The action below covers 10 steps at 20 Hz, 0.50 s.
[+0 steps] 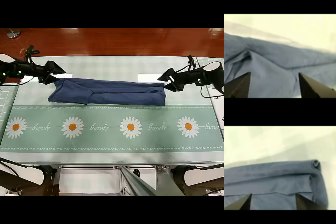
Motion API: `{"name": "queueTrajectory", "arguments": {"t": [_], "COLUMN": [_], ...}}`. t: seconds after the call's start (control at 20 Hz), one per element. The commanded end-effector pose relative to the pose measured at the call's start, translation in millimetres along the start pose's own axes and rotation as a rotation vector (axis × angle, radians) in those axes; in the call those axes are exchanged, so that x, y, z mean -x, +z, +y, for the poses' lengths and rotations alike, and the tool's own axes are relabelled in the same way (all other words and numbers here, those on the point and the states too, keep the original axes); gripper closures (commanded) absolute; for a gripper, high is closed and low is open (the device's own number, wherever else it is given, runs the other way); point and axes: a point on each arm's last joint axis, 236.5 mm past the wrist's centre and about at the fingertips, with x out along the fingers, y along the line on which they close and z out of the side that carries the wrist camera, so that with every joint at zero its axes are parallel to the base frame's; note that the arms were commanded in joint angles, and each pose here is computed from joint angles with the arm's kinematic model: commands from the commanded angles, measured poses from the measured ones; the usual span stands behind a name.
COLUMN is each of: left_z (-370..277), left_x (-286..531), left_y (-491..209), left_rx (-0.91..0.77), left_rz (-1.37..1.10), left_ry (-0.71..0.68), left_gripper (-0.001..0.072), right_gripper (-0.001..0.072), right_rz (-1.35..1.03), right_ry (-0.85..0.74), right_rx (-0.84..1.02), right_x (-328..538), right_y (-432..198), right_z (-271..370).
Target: Fold the shirts.
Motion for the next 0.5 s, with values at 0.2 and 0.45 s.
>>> {"name": "queueTrajectory", "arguments": {"t": [0.2,0.45], "left_z": [73.0,38.1], "left_x": [89.2,100.1], "left_y": [-30.7,-18.1], "left_rx": [0.08,-0.008], "left_rz": [0.141,-0.044], "left_ry": [0.303,0.314], "left_gripper": [0.0008,0.0009], "right_gripper": [0.0084,0.0084], "right_rz": [0.162,0.271], "right_ry": [-0.284,-0.238], "right_rx": [-0.075,-0.137], "right_x": [29.7,-6.4], "right_y": [-29.0,-55.2], "right_z": [-77.5,-68.9]}}
